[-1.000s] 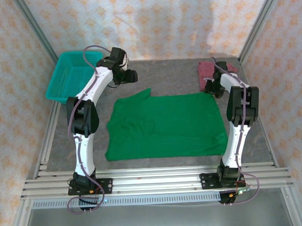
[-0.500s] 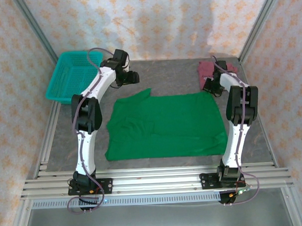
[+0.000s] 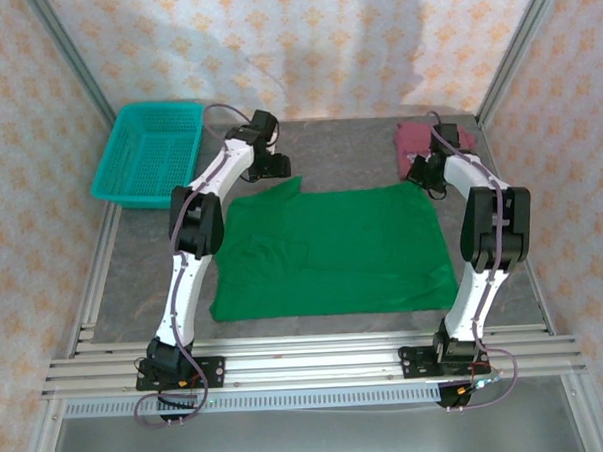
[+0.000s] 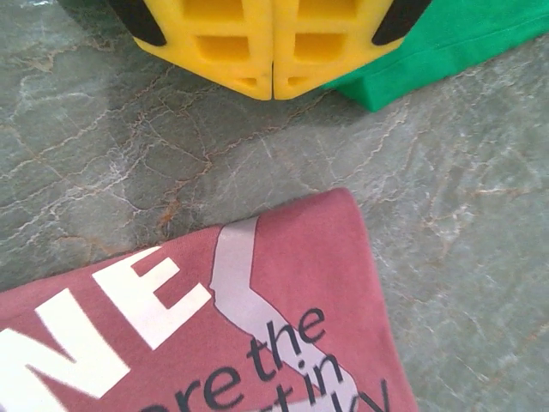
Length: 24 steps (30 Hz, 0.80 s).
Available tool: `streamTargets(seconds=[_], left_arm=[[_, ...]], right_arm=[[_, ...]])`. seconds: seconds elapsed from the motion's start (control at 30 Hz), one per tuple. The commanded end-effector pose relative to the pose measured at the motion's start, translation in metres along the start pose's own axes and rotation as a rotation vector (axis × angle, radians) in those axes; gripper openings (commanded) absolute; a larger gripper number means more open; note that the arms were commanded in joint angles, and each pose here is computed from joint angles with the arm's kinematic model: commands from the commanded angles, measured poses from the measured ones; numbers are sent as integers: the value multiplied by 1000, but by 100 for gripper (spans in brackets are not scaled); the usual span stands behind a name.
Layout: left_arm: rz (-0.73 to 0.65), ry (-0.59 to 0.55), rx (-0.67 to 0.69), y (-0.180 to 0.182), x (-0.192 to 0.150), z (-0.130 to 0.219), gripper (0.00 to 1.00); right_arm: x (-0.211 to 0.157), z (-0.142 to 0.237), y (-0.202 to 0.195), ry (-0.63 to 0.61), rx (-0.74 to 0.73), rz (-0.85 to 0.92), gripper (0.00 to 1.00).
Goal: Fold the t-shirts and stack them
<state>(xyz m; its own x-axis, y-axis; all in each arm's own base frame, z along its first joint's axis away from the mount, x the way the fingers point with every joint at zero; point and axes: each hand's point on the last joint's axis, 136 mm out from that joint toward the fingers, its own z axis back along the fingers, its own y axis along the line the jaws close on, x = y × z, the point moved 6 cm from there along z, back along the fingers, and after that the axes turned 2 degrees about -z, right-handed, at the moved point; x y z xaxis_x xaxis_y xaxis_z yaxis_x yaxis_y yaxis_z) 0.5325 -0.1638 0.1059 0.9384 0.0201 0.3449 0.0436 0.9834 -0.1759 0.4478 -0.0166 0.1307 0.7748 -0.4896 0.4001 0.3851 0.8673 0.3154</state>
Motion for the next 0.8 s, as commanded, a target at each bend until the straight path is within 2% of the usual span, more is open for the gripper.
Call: streamTargets(seconds=[0.0,0.17,0.33,0.5,0.63,0.7,0.77], left_arm=[[-41,8,44,0,-1,0,66],[-62,34,54,0,-7,-14,63],[-89,64,47,-5,-15,-27,55],[-102,101,39,-1,-22,-30,34],[-120,104,11,-3,-22,-26,12],[-122,88,13,-3,-18,-17,7],[-123,50,6,-5,-10,-2,5]], right_arm=[[-1,13,6,-29,21,-6,0],[-3,20,9,-32,33,-7,0],[-3,27,11,-40,43,-14,0],[-2,34,13,-52,48,-15,0],[-3,34,13,-49,49,-20,0],[-3,34,12,-52,46,-25,0],[-2,36,13,-60,47,-28,0]])
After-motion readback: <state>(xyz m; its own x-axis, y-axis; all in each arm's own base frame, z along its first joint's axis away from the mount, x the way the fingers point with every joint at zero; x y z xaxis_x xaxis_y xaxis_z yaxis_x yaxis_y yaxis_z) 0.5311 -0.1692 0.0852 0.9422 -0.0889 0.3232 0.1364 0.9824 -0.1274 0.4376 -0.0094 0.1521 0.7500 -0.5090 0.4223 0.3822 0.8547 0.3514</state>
